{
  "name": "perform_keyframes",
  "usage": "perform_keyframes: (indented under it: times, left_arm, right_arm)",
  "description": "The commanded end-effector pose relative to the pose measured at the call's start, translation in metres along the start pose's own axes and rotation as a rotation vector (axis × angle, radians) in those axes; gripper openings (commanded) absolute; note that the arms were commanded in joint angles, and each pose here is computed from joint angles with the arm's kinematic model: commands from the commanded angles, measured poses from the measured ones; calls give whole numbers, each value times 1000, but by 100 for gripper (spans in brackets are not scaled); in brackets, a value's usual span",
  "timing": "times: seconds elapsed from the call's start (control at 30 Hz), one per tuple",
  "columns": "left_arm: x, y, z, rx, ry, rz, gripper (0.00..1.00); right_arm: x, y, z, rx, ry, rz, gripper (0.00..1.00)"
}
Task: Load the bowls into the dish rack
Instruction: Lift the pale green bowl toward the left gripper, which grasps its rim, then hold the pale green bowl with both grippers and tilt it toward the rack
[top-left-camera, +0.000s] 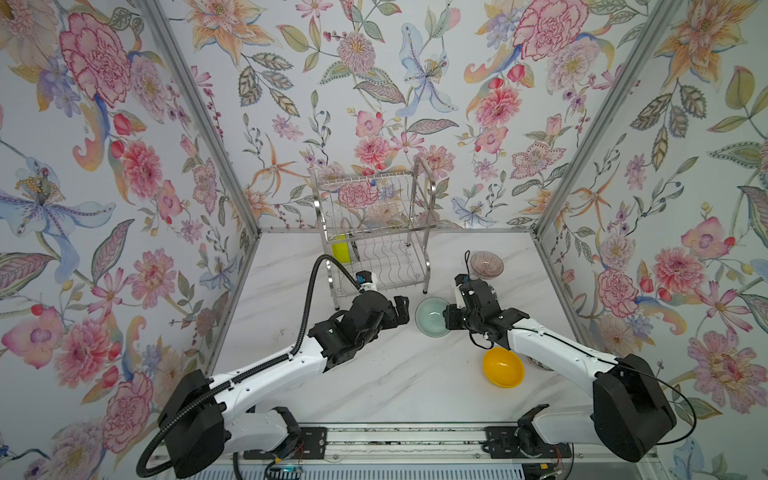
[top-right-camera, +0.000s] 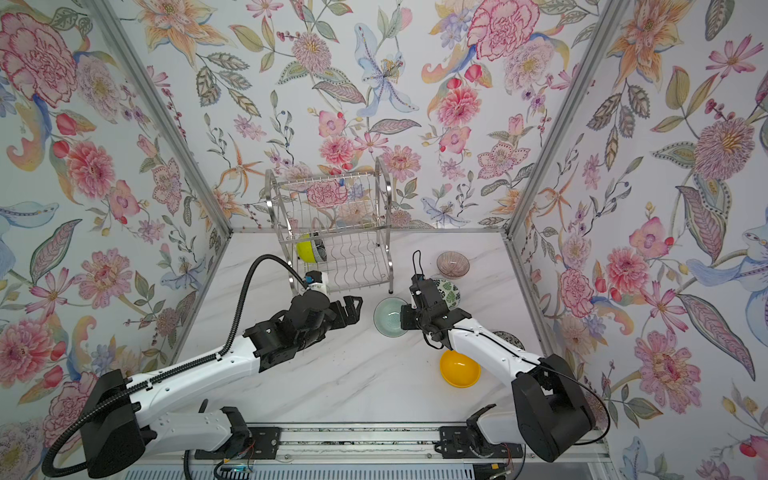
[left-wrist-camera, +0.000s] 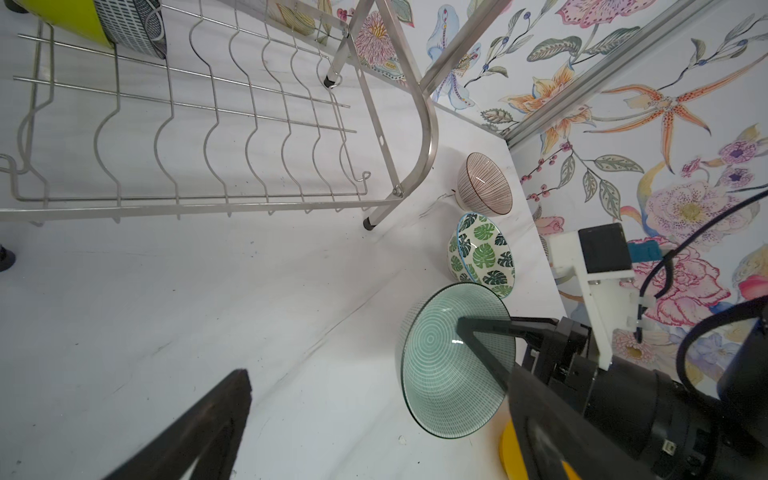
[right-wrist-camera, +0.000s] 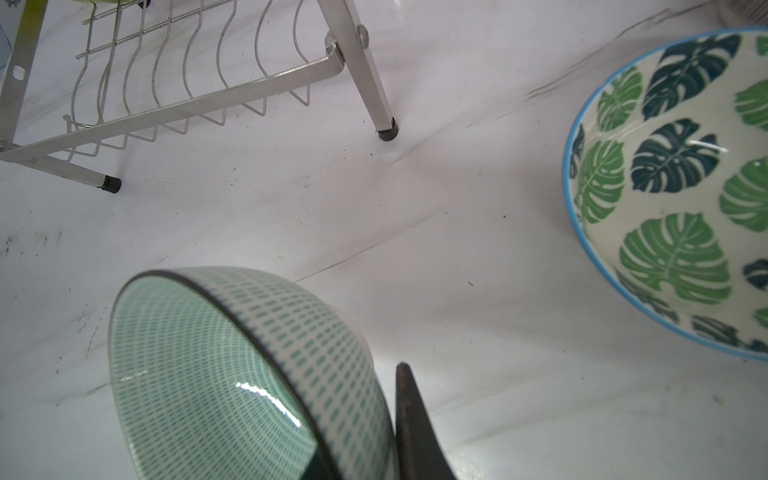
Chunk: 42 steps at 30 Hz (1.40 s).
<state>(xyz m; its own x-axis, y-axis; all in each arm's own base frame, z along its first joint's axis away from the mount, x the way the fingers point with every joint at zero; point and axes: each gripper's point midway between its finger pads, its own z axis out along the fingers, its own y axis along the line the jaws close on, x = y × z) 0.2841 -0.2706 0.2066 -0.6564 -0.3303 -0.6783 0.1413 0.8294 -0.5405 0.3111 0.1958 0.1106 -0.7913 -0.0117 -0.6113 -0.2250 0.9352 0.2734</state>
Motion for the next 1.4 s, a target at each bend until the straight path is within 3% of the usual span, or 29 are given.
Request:
perform_keyframes:
  times: [0.0, 0.2, 0.47, 0.77, 1.2, 1.37]
  left_arm:
    - [3, 13, -7, -32, 3, -53, 99]
    - [9, 21, -12, -11, 2, -77, 99]
    - [3, 6, -4, 51, 8, -74, 97]
    - [5, 23, 7, 44, -12, -122, 83]
    - [9, 25, 24, 32, -17, -47, 67]
    - [1, 24, 26, 31, -47, -38, 51]
  right_arm:
    - [-30, 25, -11, -35, -100, -26, 0]
    - [-41, 52, -14, -48, -159, -59, 0]
    - [-53, 84, -11, -52, -211, -99, 0]
    - [-66, 103, -13, -80, -259, -100, 0]
    - [-102, 132, -20, -160, -303, -84, 0]
    - [-104, 133, -23, -176, -323, -72, 0]
